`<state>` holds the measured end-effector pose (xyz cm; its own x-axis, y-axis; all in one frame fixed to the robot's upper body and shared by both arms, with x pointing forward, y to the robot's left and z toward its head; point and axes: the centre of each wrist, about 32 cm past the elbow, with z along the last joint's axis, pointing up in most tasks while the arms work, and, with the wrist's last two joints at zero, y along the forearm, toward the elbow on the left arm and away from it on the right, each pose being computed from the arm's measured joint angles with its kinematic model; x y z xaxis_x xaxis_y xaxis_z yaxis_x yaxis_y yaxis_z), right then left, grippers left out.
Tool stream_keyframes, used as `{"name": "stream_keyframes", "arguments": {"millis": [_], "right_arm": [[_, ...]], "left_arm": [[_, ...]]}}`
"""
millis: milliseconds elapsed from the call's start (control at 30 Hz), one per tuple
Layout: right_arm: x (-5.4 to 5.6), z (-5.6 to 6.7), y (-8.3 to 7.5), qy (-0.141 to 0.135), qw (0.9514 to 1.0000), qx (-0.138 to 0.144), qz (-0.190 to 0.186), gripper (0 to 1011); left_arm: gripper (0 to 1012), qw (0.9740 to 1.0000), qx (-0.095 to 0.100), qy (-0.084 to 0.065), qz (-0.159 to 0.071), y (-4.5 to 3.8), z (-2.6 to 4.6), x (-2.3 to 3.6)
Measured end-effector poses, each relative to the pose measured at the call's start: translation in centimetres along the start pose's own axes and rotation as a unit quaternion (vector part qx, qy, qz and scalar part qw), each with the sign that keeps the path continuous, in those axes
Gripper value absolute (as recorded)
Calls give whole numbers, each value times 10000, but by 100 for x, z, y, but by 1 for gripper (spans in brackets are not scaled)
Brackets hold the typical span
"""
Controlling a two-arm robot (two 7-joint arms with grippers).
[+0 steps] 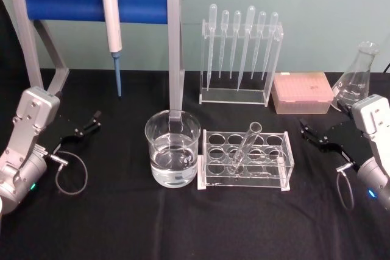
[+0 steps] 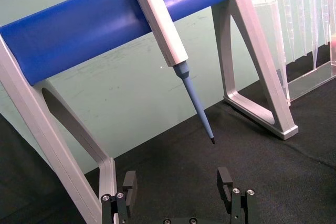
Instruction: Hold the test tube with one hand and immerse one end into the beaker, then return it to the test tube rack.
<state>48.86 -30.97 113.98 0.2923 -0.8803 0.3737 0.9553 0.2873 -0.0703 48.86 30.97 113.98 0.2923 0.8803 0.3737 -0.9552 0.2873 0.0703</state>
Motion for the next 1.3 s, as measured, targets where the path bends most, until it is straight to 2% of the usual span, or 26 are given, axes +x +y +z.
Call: {"name": "stream_keyframes", "arguments": {"millis": [1100, 1300], "right_arm": [[6, 7, -2, 5, 10000, 8, -7, 1003], [49, 168, -44, -1, 9999, 136, 50, 1003]], "left_arm": [[1000, 10000, 0, 0, 0, 0, 0, 0], [1000, 10000, 0, 0, 0, 0, 0, 0]]}}
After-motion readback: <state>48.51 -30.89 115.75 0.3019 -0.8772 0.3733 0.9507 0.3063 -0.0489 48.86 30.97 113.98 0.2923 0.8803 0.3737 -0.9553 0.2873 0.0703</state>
